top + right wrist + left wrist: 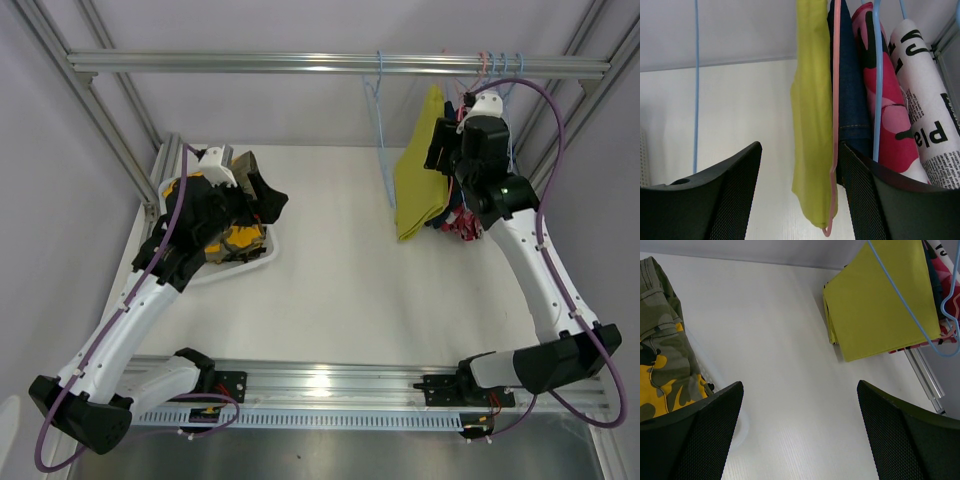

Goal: Remove the trousers from the hanger
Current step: Pick up the hanger from the clothesline.

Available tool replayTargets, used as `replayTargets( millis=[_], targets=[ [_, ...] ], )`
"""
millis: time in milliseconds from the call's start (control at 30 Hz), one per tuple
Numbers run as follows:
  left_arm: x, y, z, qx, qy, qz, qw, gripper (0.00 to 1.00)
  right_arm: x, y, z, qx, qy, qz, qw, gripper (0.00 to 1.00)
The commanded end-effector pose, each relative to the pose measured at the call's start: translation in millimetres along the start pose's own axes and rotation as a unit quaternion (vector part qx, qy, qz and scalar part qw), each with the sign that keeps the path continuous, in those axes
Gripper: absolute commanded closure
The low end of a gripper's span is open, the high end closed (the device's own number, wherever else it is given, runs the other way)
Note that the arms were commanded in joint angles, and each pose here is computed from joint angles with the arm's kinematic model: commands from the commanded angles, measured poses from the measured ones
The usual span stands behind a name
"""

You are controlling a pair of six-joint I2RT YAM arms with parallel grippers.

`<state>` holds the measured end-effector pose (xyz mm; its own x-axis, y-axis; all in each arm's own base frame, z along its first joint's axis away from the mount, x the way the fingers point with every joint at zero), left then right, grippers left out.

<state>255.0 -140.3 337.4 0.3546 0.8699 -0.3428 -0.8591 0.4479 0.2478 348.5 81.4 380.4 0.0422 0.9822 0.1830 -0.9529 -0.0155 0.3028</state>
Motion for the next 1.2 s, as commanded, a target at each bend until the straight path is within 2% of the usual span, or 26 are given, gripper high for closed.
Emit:
replayTargets(
  millis=[0,400,500,533,667,833,1167],
  targets=[
    [-1.9,2.4,9.3,-0.019,-0.005,-0.009,1.000,0.01,-1.6,-4.1,17.5,-0.023,0.003,-0.017,1.000,0.32],
    [-1.9,0.7,8.0,-0.016,-0.004,-0.010,1.000,0.01,-6.8,-33.6,3.1,-0.004,0.022,-0.053,0.998,0.31],
    [-2.0,0.6,7.3,-0.014,-0.004,-0.011,1.000,0.01,-4.1,-37.9,1.5,-0.005,0.008,-0.038,0.999,0.35],
    [-1.9,1.0,7.3,-0.015,-0.004,-0.010,1.000,0.01,-3.7,-38.5,-3.6,0.002,0.001,-0.023,1.000,0.36],
    [-0.3,3.3,9.2,-0.021,-0.006,-0.003,1.000,0.01,6.1,-26.5,3.3,-0.041,-0.045,0.063,0.996,0.37],
    [-0.9,2.1,8.0,-0.016,-0.005,-0.006,1.000,0.01,17.8,-10.2,12.6,-0.055,-0.097,0.203,0.973,0.37],
    [0.8,3.4,9.5,-0.022,-0.009,0.001,1.000,0.01,31.7,-8.1,11.6,-0.047,-0.131,0.282,0.949,0.37]
  ],
)
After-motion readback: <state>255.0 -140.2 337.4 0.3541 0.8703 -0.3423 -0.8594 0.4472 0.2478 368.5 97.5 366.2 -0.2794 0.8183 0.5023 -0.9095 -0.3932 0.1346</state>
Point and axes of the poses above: each gripper's point midway between its finger pads, its own y axis back along the fingers, its own x axis along the line the jaws close on, z = x × y, the point moved 6 cm from there along y, back along the fingers, and after that the axes turned 4 degrees about -y, right-handed, at the moved point
